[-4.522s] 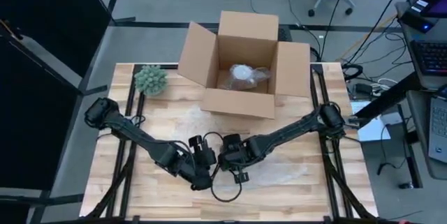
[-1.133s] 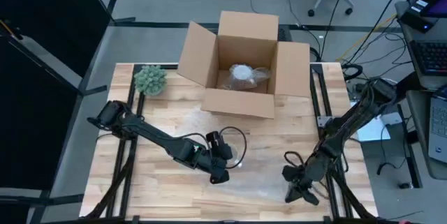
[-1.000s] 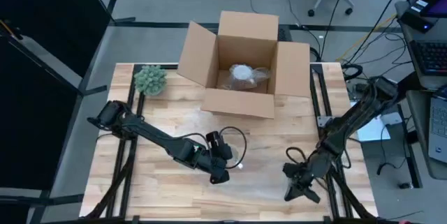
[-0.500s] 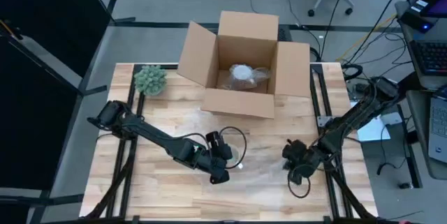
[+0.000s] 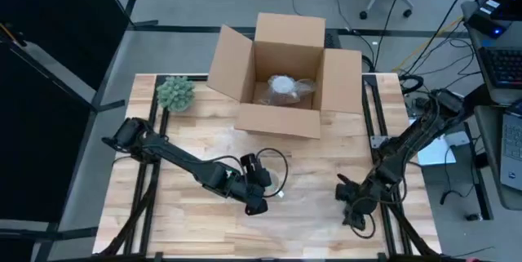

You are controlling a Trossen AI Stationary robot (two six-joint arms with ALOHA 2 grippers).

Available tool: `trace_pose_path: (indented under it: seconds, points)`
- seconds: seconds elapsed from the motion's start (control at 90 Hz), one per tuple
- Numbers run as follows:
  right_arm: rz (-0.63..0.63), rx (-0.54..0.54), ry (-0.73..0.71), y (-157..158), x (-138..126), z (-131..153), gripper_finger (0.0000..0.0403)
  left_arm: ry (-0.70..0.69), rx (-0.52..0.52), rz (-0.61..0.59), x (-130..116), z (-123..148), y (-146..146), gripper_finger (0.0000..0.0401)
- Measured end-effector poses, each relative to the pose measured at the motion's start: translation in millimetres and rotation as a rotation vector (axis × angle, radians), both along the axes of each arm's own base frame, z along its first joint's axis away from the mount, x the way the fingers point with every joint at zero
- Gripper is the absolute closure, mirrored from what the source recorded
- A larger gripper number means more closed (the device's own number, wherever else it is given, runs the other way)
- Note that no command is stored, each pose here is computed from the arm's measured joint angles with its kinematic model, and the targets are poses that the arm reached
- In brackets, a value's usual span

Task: Wrap mug
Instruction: Wrap the orange mug with bubble wrap

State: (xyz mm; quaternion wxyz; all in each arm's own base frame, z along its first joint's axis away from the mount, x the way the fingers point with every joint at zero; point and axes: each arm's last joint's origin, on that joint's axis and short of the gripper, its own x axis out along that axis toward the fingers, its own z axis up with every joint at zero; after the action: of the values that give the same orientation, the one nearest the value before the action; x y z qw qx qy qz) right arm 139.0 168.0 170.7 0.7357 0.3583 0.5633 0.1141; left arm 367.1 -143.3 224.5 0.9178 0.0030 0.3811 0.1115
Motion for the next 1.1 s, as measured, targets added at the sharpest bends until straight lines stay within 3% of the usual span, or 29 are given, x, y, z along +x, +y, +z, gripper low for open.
trace_pose_path:
  seconds: [0.111,0.378,0.633,0.8,0.933,1.1]
  points:
    - [0.003,0.017,0.041,5,-8,0,0.0195,0.000,0.000,0.000,0,0,0,0.0401]
    - [-0.002,-0.088,0.085,26,-31,-20,0.0195,0.000,0.000,-0.002,0,0,-1,0.0401]
    - [-0.075,-0.146,0.059,36,-24,-42,0.0195,-0.001,-0.001,-0.001,0,0,-1,0.0401]
    - [-0.033,-0.169,-0.005,37,-17,-45,0.0198,-0.002,-0.001,-0.001,0,0,-1,0.0401]
    - [0.032,-0.205,-0.113,37,-12,-44,0.0235,-0.003,-0.004,0.001,0,0,-1,0.0401]
    - [0.115,-0.142,-0.158,41,-5,-37,0.0327,-0.003,-0.003,0.001,0,0,-1,0.0401]
